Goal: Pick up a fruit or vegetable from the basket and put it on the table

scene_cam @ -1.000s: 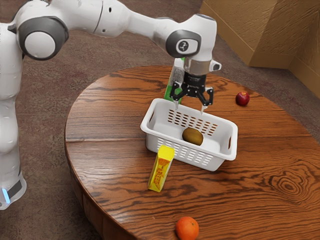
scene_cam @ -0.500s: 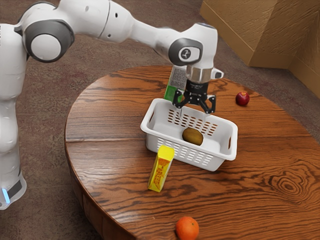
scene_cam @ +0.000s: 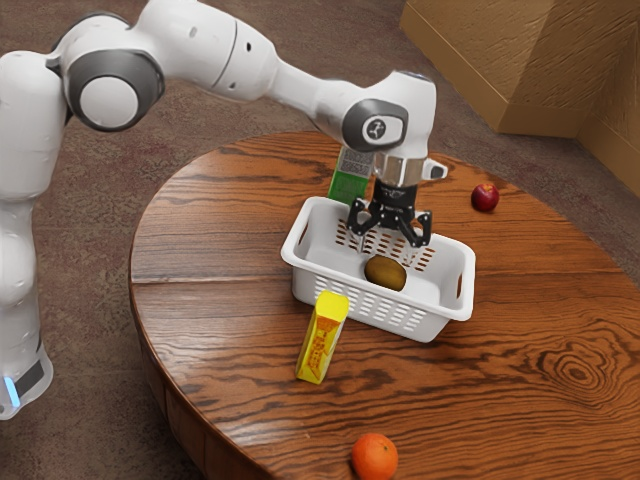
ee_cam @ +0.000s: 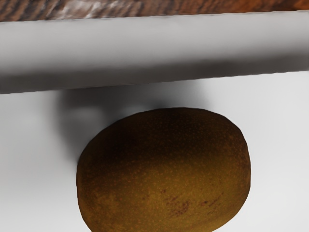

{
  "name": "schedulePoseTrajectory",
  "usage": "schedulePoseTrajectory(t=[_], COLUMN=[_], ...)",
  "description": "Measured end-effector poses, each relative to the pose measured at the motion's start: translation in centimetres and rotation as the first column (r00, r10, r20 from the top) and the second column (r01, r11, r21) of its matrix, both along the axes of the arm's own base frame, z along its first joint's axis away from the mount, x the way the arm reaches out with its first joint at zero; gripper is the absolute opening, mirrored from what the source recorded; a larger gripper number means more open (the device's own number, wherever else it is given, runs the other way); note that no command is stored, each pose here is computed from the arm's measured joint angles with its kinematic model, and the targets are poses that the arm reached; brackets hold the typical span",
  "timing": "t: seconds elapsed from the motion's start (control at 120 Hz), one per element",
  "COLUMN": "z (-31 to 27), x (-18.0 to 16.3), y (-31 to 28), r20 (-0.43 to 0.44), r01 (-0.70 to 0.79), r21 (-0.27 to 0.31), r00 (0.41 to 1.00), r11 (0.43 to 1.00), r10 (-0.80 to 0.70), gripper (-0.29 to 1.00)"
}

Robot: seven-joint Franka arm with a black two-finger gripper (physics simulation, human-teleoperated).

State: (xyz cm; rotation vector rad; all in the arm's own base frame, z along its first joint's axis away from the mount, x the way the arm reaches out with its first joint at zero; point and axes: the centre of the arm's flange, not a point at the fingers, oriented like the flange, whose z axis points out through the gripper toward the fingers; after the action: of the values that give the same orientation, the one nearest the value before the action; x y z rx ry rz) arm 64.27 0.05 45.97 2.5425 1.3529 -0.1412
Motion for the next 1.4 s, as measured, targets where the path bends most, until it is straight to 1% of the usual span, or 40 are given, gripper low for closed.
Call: schedulePoseTrajectory(t=[0.5,0.892,0.917,1.0,1.042,1.217,1.35,1.4], z=[-3.2,-5.2,-5.2,-5.1,-5.0,-4.6,-1.8,0.0], x=[1.1,1.5,1.5,1.5,1.5,1.4,1.0,0.6], y=[-0.2,-0.2,-0.2,-0.2,-0.1,-0.5,-1.9,-2.3], r20=[-0.009,-0.029,-0.03,-0.03,-0.032,-0.04,-0.006,0.017], r01=[0.014,0.008,0.006,-0.007,-0.015,-0.046,-0.051,-0.052], r21=[-0.02,-0.046,-0.05,-0.055,-0.055,-0.053,-0.041,-0.031], r00=[1.0,1.0,1.0,1.0,0.999,0.998,0.999,0.998], r11=[1.0,0.999,0.999,0.998,0.998,0.998,0.998,0.998], r10=[-0.014,-0.009,-0.007,0.005,0.013,0.044,0.051,0.052], gripper=[0.7,0.7,0.69,0.55,0.51,0.47,0.41,0.47])
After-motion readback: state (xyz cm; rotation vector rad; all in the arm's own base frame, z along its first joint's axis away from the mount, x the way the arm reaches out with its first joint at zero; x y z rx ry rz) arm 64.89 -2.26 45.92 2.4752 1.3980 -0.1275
